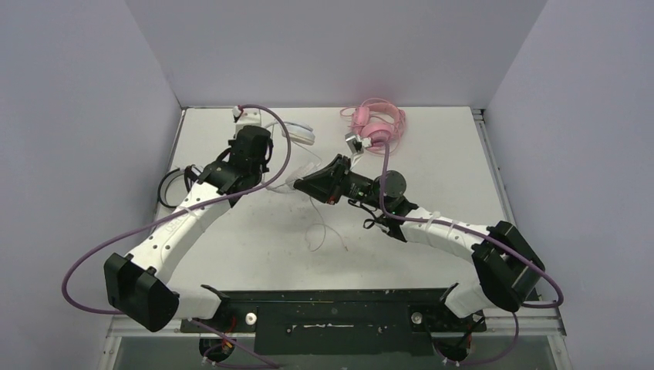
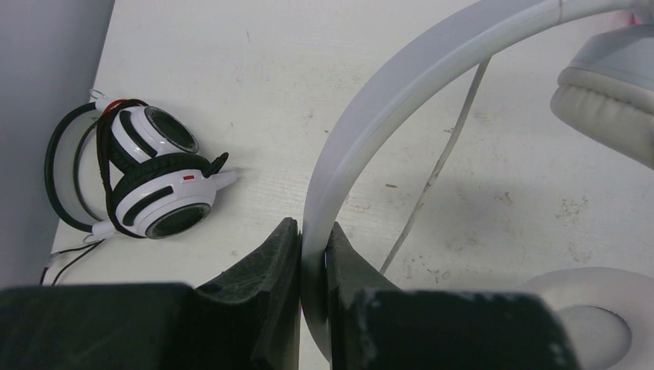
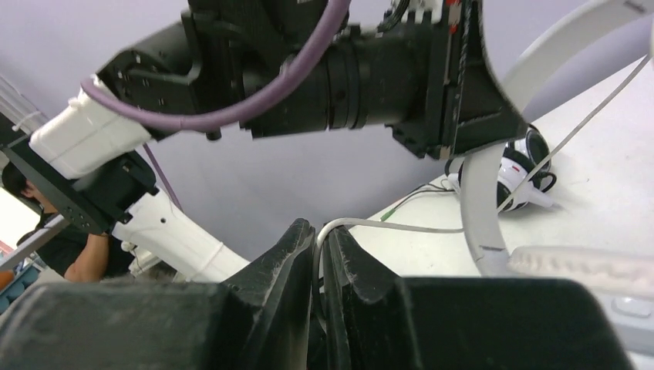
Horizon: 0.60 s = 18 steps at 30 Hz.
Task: Wrap the headphones
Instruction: Wrap the headphones cable around the headphones.
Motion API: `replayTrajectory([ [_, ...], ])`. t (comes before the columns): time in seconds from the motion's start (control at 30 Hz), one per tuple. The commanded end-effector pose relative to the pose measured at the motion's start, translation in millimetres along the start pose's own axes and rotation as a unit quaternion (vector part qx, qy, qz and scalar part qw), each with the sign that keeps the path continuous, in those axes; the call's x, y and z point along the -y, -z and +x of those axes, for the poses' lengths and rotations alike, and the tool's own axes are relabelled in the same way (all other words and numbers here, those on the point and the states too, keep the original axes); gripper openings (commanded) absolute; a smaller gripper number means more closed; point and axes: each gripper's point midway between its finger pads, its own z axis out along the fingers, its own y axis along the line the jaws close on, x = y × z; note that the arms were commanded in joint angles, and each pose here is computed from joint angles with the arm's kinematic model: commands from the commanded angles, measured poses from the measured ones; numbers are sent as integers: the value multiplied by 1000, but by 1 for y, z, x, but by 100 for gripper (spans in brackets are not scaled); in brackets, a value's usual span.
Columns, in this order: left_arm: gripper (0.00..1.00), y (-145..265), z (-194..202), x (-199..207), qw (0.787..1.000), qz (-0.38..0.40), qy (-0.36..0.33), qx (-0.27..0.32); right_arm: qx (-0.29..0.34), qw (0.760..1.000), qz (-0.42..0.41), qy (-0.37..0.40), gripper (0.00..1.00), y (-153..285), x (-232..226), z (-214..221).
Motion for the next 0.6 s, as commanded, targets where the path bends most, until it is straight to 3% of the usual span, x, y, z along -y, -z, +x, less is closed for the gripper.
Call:
replayTrajectory([
  [0.0,0,8,-28,-4,998,-11,6,60,55,997,-51,32,12,-4,-29,-59],
  [0.13,0,6,-23,-1,999,-6,13,34,13,999,-31,30,10,-4,-16,-54],
  [0.23,0,5,-30,-1,999,-5,33,19,-38,998,-37,20,7,0,-16,-22],
  [0.57,0,-19,-71,-11,991,46,121,-20,-114,993,22,-15,0,46,-5,71],
])
